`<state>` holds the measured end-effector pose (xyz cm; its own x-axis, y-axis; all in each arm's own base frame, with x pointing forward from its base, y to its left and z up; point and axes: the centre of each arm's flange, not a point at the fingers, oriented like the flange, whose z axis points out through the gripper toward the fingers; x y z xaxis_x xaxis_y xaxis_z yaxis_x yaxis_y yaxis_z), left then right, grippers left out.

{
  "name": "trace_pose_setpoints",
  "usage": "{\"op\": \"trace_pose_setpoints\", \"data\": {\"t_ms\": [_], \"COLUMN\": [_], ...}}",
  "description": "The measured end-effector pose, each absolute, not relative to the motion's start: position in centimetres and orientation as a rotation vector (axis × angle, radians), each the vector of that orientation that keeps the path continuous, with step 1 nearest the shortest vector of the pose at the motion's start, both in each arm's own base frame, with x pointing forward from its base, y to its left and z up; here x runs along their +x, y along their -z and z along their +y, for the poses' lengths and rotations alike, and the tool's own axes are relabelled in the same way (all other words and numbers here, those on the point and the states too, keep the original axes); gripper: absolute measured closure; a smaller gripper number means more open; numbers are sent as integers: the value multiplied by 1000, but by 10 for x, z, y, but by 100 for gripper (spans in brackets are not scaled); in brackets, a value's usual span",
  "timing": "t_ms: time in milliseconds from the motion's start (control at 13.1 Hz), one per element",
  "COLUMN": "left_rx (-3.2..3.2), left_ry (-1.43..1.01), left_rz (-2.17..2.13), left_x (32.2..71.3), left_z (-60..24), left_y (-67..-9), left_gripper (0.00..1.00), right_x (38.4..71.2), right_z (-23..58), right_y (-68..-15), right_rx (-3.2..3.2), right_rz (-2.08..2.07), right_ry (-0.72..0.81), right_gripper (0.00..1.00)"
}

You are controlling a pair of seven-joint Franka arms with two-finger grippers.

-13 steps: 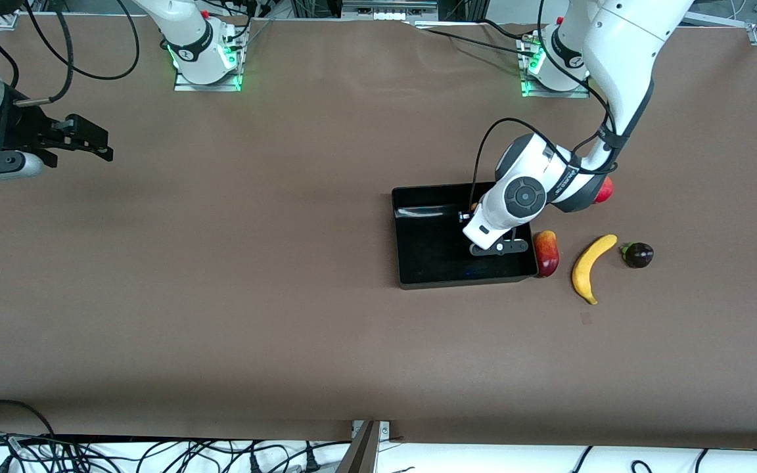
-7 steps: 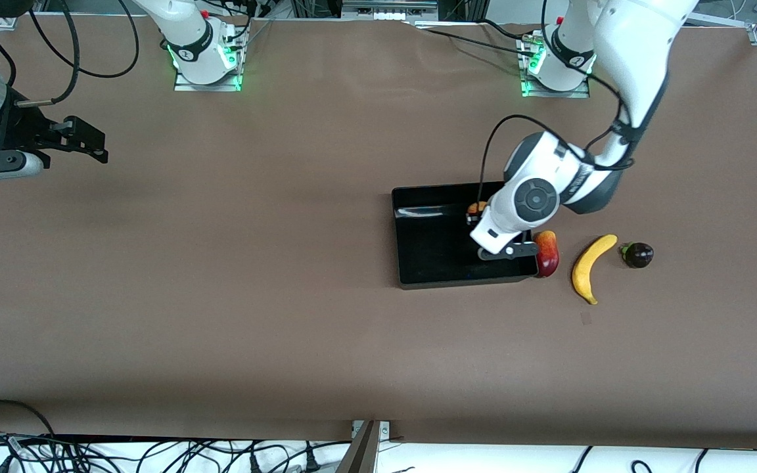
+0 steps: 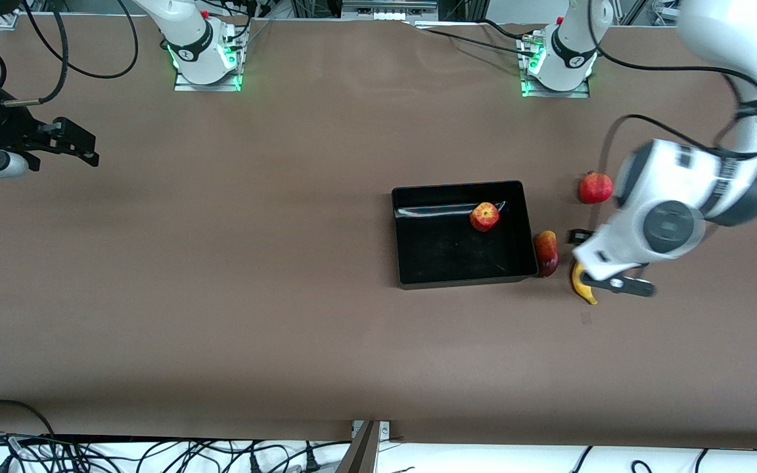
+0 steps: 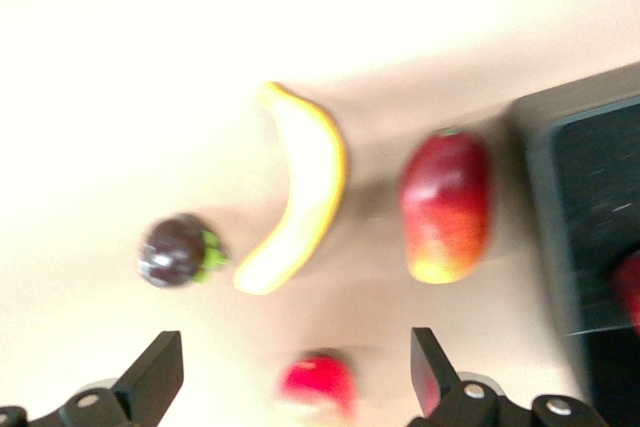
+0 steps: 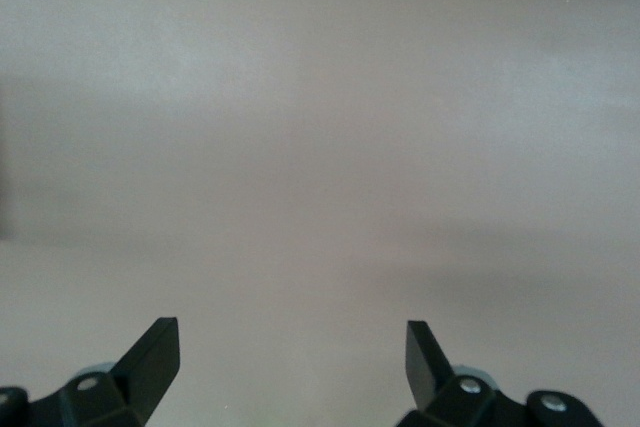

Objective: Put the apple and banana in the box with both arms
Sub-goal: 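Reach the left gripper to the yellow banana and grasp it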

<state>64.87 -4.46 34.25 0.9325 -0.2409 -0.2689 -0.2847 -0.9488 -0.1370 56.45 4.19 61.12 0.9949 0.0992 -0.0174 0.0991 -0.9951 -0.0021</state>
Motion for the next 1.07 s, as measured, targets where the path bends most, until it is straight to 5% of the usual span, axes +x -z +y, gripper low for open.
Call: {"op": "trace_pose_setpoints", "data": {"t_ms": [689,1071], "left_rx": [-2996,-3002], "left_ry": [-243,-250], "left_rz": [775,780], "left_x": [611,604], "left_z": [-5,-3], "left_y": [-192,-184], "left_gripper": [0,55], "right_x": [566,567], "right_z": [42,42], "right_y": [-612,-612], "right_rx": [-3137,-3137], "right_rz": [-156,-156], "right_ry": [-5,-5], "right_gripper": [0,0]}}
